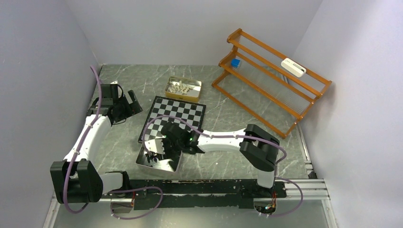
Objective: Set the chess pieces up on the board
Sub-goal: Pick up the chess piece from the storage box.
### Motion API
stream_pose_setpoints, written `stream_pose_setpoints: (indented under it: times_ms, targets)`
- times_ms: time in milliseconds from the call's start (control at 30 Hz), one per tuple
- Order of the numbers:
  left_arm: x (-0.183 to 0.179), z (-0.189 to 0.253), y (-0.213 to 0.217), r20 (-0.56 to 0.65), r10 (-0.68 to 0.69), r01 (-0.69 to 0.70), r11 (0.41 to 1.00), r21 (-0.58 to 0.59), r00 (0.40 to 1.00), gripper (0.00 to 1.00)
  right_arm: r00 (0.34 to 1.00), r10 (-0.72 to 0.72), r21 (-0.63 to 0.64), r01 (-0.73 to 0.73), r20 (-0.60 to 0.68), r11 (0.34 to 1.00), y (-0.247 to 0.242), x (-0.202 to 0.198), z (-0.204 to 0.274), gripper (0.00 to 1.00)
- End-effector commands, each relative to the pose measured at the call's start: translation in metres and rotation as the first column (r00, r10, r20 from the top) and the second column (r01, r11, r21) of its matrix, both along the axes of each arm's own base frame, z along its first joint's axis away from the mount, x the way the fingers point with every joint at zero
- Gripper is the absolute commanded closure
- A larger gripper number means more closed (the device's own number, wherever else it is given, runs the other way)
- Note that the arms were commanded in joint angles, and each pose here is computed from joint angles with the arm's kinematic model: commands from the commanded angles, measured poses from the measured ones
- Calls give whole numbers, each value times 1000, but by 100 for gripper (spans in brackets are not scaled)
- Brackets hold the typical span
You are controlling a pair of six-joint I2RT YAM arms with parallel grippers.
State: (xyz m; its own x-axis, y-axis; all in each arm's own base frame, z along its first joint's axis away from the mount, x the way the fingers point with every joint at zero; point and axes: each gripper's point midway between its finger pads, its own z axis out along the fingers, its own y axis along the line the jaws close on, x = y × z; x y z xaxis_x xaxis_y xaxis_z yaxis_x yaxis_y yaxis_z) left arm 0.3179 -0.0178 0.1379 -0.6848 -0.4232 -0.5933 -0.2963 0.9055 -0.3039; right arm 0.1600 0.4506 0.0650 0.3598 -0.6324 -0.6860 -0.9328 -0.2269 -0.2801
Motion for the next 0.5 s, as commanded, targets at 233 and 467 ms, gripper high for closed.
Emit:
stream_pose_setpoints:
  times_ms: [233, 467]
  targets:
    - [1, 9, 5, 24, 25, -25, 1000, 4, 999, 3, 980, 118, -126, -99, 158, 987, 1, 3, -30, 54]
    - [2, 8, 2, 20, 13, -13, 1000, -7, 1000, 5, 980, 117, -193, -85, 162, 978, 0, 3, -46, 55]
